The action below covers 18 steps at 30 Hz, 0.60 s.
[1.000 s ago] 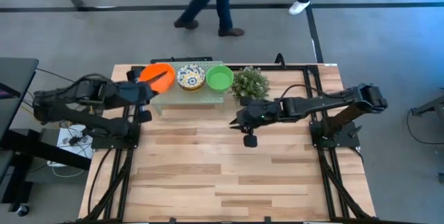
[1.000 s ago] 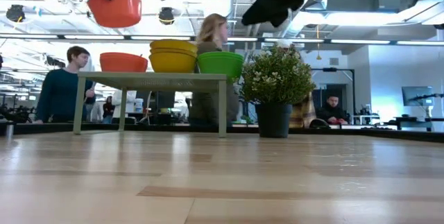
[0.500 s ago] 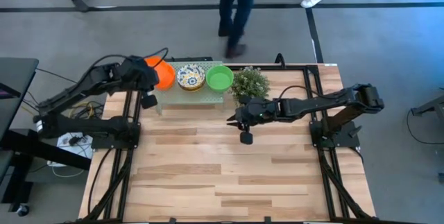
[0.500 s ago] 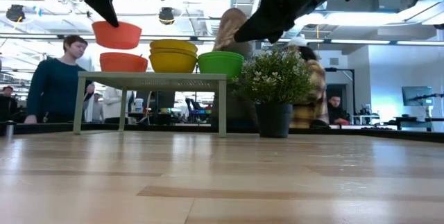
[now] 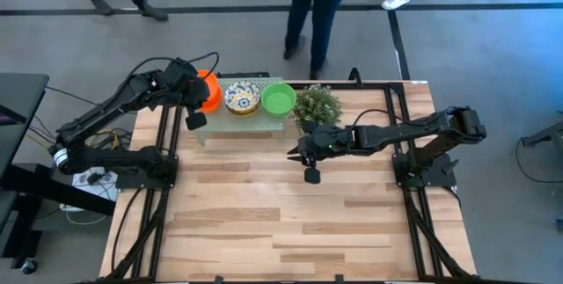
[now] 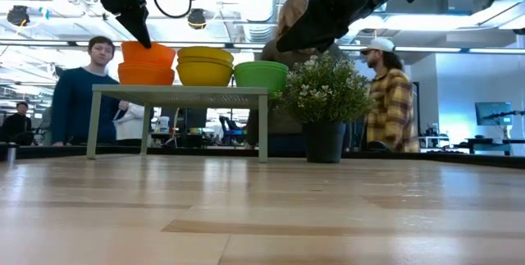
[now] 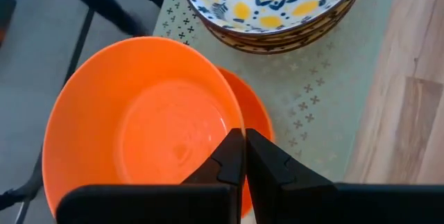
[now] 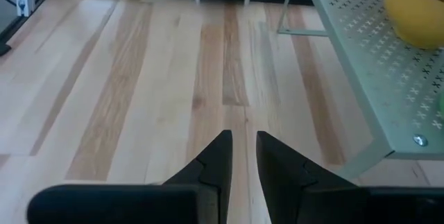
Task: Pick & Place Mini bowls
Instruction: Stack the orange bowl on top of the stacked orange bowl on the shelf
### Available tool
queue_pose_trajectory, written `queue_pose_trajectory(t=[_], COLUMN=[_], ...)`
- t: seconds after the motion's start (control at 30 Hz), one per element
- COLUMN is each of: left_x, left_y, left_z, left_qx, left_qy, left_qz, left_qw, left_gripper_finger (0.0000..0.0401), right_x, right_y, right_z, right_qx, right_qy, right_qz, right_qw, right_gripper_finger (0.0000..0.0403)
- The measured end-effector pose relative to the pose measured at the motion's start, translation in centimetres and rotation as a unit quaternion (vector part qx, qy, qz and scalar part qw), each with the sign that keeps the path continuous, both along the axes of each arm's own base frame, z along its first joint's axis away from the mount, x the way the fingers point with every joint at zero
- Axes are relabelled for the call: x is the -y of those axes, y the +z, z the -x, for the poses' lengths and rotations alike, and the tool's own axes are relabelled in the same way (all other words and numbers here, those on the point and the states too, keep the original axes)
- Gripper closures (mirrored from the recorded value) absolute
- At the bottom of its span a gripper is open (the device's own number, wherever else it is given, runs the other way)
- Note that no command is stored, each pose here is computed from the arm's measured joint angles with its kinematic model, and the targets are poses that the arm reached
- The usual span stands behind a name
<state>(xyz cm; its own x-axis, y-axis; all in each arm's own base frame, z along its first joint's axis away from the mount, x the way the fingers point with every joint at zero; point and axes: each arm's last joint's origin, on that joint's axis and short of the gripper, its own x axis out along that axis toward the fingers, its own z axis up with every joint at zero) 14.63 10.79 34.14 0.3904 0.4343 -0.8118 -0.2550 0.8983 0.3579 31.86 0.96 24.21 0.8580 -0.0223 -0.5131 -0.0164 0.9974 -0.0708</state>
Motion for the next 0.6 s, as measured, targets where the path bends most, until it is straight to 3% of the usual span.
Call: queue_pose_trajectory(t=[0.6], left_x=[-0.24], left_y=[-0.38], left_z=[-0.48], left_qx=[0.013], left_qy=[0.018], left_qz=[0.026], left_qw=[0.999], left_gripper_finger=[0.0386], right_x=[-0.97], right_y=[0.0], right_z=[0.04], right_qx=[0.0], right_qy=[0.016], right_qz=[-0.001], right_qw=[1.0], right_gripper_finger=[0.0342])
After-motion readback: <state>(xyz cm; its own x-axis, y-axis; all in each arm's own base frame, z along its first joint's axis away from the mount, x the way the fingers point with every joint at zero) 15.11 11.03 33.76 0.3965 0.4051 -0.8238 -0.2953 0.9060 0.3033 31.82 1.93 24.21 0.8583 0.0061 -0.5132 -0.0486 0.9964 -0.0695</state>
